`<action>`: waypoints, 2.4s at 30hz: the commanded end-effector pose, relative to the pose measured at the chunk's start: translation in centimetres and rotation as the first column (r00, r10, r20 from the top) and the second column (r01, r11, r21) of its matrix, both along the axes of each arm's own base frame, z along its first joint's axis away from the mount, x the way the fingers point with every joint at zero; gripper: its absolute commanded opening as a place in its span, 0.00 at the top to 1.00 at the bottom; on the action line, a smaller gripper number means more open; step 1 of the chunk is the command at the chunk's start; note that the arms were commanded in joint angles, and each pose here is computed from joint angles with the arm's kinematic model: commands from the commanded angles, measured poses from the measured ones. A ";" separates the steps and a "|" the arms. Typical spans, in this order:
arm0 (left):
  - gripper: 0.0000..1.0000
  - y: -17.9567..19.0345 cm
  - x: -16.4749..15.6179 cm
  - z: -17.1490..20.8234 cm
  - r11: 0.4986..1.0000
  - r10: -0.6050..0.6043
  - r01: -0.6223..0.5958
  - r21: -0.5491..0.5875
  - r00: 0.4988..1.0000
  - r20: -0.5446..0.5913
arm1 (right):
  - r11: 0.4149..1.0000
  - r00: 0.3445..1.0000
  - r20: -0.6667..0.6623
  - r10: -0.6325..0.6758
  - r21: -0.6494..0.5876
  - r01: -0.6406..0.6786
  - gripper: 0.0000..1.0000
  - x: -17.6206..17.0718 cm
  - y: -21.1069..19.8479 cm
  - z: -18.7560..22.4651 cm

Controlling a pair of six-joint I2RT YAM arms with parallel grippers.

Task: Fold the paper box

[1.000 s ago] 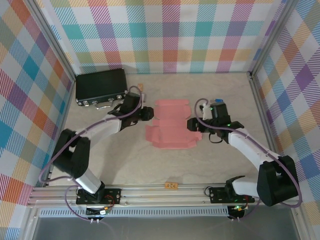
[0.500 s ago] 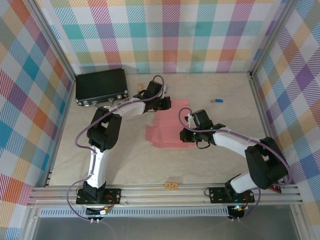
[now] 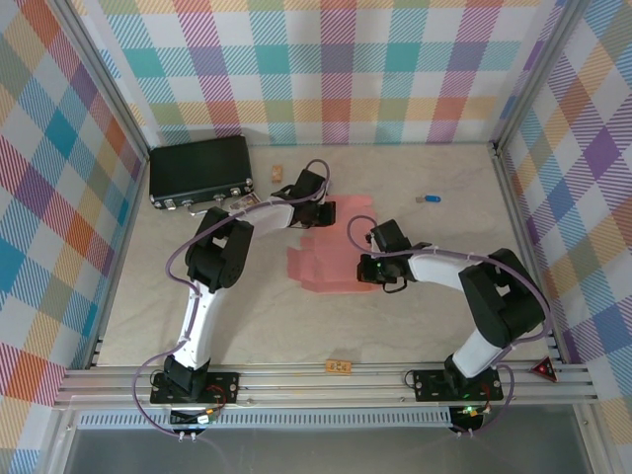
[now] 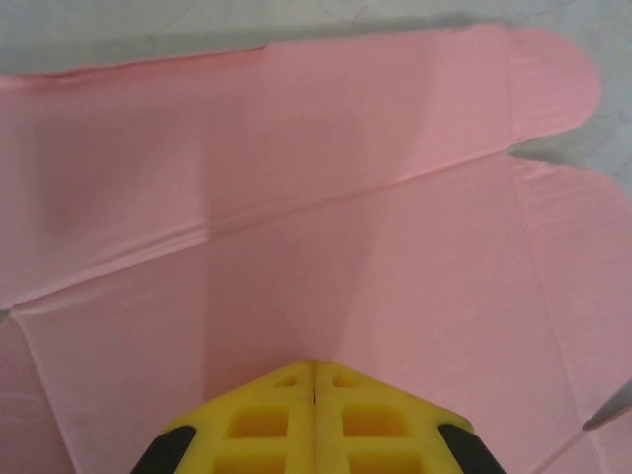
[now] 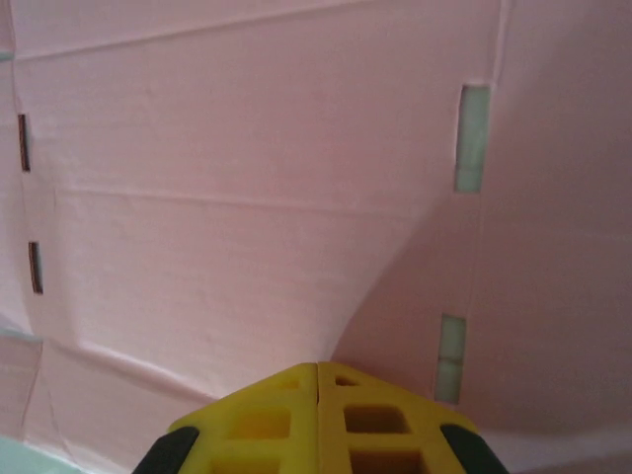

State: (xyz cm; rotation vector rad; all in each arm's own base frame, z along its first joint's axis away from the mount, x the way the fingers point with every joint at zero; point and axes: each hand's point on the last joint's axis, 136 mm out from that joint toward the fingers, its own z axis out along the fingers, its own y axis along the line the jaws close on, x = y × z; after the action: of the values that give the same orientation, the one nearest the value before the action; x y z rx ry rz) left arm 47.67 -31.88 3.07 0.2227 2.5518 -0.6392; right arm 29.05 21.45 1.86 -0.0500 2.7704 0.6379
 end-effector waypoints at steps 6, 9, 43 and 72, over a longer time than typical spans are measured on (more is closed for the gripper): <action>1.00 4.4 -5.9 -0.8 0.993 0.081 -0.073 0.091 0.993 -0.090 | 0.975 0.998 -0.006 -0.062 -0.215 0.059 0.95 2.1 -3.4 -1.8; 1.00 5.4 -8.3 -0.7 0.991 0.116 -0.107 0.078 0.986 -0.119 | 0.971 0.998 0.004 -0.060 -0.232 0.060 0.94 3.3 -3.8 -1.8; 0.88 7.9 -9.7 2.7 0.978 0.070 -0.063 0.199 0.997 -0.026 | 0.999 0.999 -0.028 -0.039 -0.028 0.038 0.93 1.2 -1.8 1.9; 0.95 2.2 -19.4 0.2 0.997 0.052 -0.062 -0.044 0.978 -0.203 | 0.988 0.994 0.004 0.110 -0.107 -0.109 0.89 9.8 2.3 0.8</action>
State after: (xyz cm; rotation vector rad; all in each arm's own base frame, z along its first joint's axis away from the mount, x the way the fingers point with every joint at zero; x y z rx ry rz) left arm 28.64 -27.94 2.97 0.1052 2.7296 -0.6224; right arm 39.33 22.84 2.52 -0.1606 2.7821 0.4732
